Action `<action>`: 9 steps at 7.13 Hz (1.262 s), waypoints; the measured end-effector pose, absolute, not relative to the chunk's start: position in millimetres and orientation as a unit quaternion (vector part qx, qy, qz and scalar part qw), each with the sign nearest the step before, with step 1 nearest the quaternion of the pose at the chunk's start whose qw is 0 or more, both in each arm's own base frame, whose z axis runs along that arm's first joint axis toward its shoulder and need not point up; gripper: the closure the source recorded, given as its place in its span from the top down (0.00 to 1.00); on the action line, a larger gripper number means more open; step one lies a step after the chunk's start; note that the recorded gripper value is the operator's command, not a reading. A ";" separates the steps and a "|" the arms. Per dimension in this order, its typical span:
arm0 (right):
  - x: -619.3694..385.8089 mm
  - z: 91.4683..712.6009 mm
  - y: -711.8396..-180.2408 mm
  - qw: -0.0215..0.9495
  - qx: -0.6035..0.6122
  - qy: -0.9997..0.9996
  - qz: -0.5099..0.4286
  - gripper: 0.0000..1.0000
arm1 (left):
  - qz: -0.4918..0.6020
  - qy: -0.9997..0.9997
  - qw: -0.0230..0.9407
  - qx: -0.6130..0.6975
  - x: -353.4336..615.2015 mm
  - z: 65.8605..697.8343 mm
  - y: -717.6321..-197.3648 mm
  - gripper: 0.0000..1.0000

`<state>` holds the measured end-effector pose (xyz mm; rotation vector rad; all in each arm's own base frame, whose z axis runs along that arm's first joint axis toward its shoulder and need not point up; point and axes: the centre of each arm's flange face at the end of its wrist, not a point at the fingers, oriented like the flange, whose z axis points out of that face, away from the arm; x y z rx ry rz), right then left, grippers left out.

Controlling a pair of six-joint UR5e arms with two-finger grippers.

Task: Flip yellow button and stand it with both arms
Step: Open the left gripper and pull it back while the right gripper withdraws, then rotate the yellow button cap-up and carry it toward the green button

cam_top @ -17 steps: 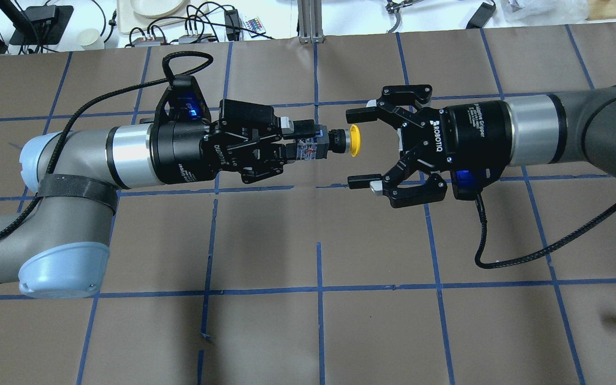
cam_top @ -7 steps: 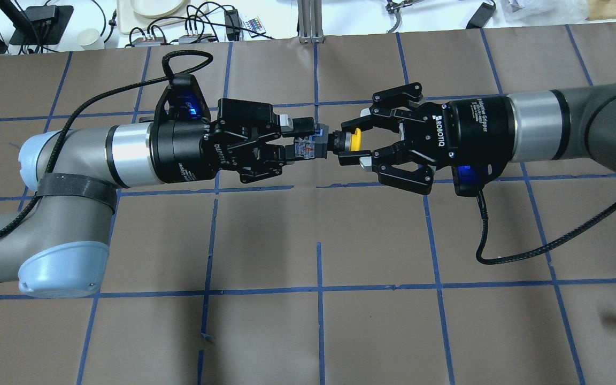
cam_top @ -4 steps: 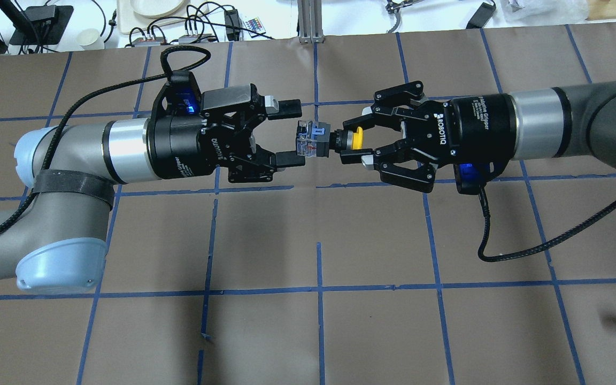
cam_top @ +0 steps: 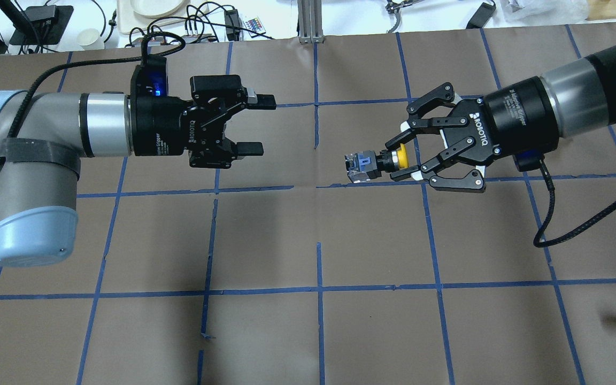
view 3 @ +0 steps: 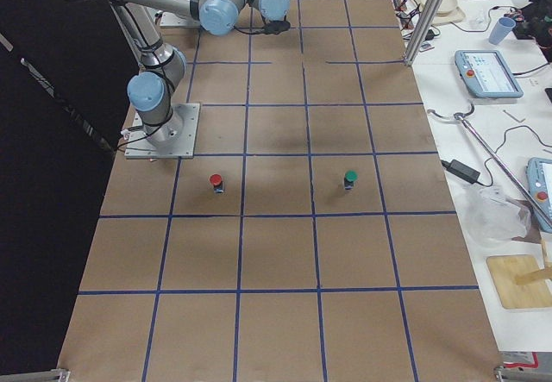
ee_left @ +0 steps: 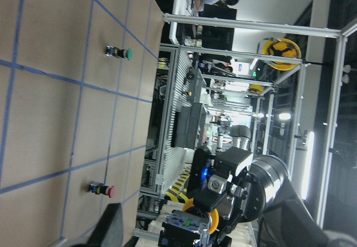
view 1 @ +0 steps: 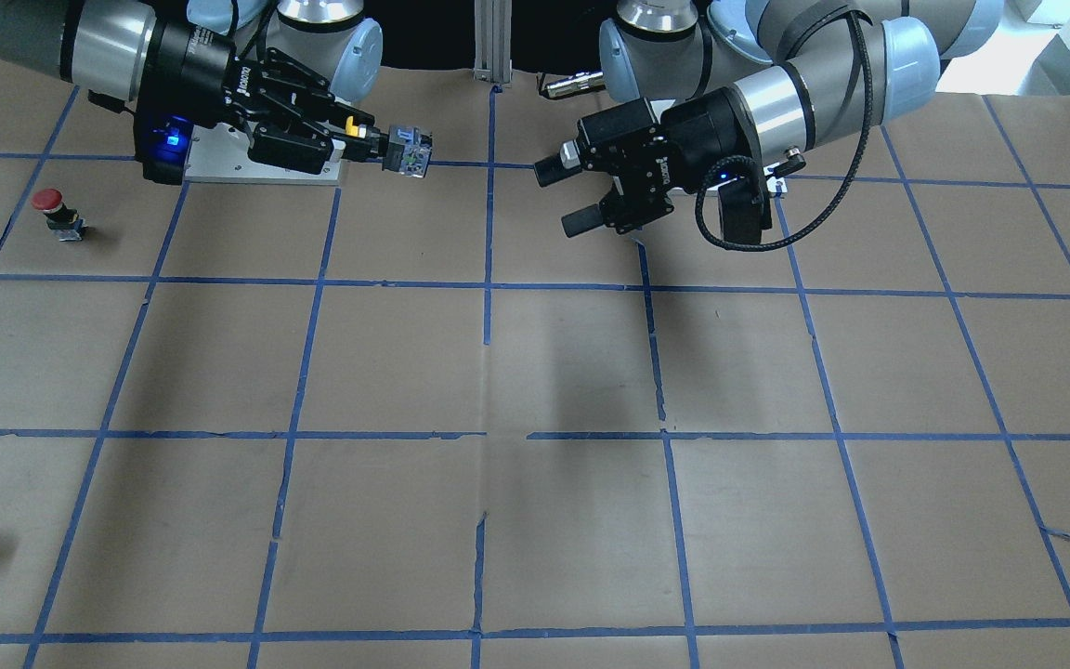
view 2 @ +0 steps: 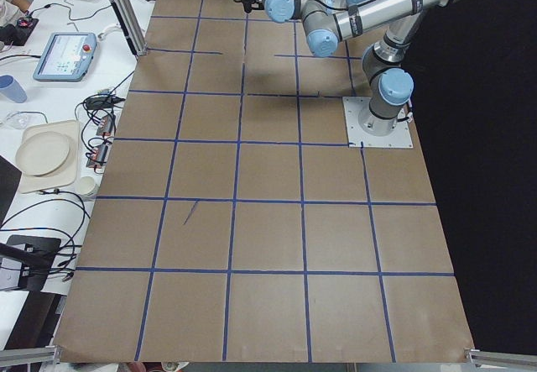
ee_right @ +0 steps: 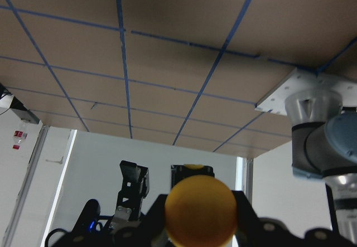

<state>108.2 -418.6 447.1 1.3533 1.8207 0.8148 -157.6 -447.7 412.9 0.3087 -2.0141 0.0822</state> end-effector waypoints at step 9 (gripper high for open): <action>14.1 441.5 -426.9 0.090 -0.046 0.989 0.104 0.02 | -0.008 -0.997 -0.046 0.066 -118.3 468.5 -475.6 0.99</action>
